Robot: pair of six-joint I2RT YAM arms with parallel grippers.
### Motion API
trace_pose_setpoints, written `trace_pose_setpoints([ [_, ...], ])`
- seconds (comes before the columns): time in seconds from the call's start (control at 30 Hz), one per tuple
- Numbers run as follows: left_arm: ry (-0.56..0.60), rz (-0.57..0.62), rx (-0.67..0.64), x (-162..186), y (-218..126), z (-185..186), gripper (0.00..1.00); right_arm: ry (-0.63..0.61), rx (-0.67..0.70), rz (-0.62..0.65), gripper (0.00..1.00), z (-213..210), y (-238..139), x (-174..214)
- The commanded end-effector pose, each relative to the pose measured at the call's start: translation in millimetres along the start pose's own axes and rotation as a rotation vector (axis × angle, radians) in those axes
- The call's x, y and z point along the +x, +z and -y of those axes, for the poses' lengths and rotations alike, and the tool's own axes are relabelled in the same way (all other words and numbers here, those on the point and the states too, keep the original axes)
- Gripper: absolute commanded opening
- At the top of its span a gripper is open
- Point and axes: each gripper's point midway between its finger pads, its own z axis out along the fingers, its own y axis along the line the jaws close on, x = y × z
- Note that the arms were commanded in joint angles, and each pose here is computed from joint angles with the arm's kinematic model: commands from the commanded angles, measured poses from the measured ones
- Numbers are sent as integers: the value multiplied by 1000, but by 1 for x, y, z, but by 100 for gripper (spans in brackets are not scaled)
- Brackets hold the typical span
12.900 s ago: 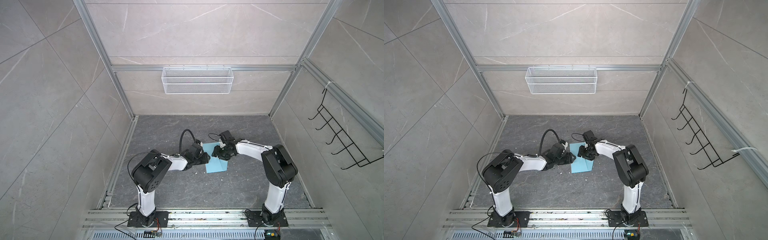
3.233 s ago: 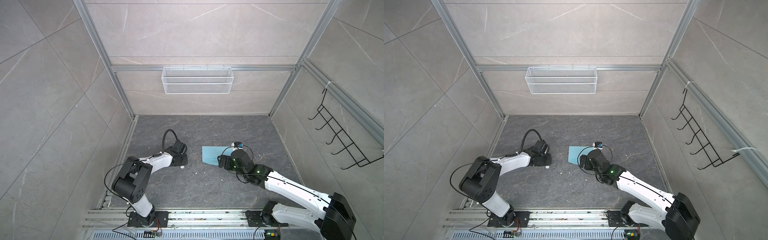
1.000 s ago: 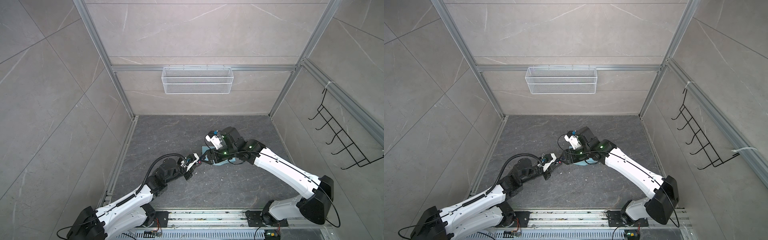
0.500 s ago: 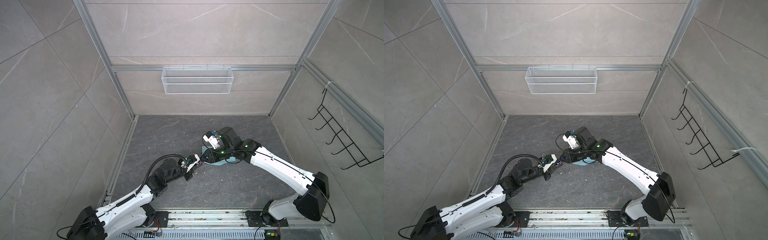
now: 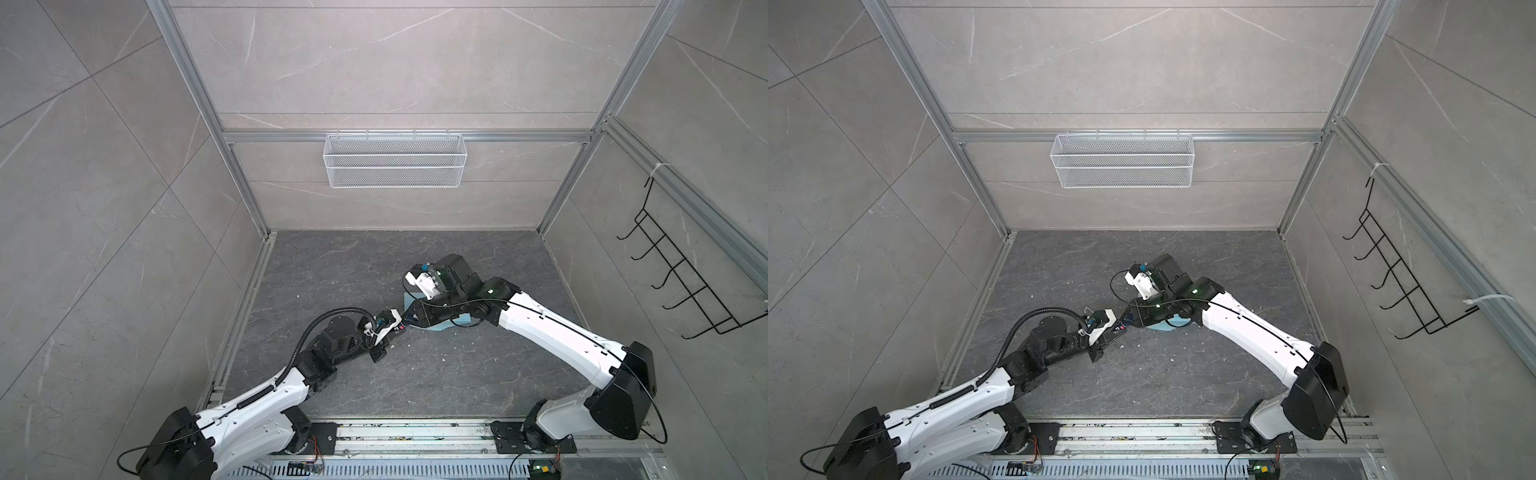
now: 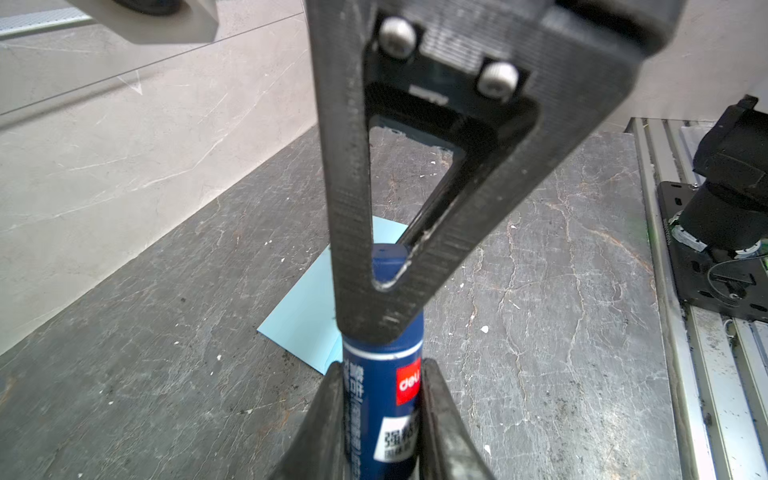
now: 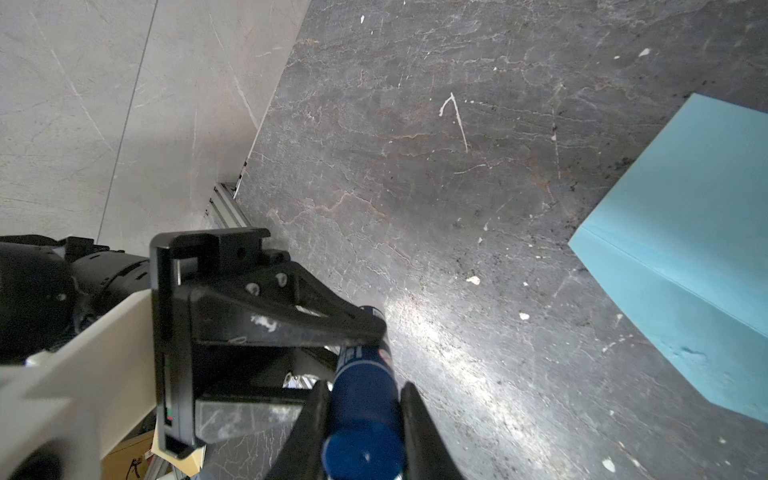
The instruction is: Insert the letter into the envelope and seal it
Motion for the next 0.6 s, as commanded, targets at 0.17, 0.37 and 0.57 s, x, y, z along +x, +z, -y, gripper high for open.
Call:
trace_pose_setpoints([
  [0.17, -61, -28, 63, 17, 6, 13, 0, -126, 37, 76, 16, -10, -41, -12],
  [0.37, -86, -76, 79, 31, 9, 15, 0, -128, 51, 96, 16, -5, -55, -13],
  [0.57, -101, -104, 85, 41, 10, 15, 0, -122, 42, 115, 16, -1, -65, -15],
])
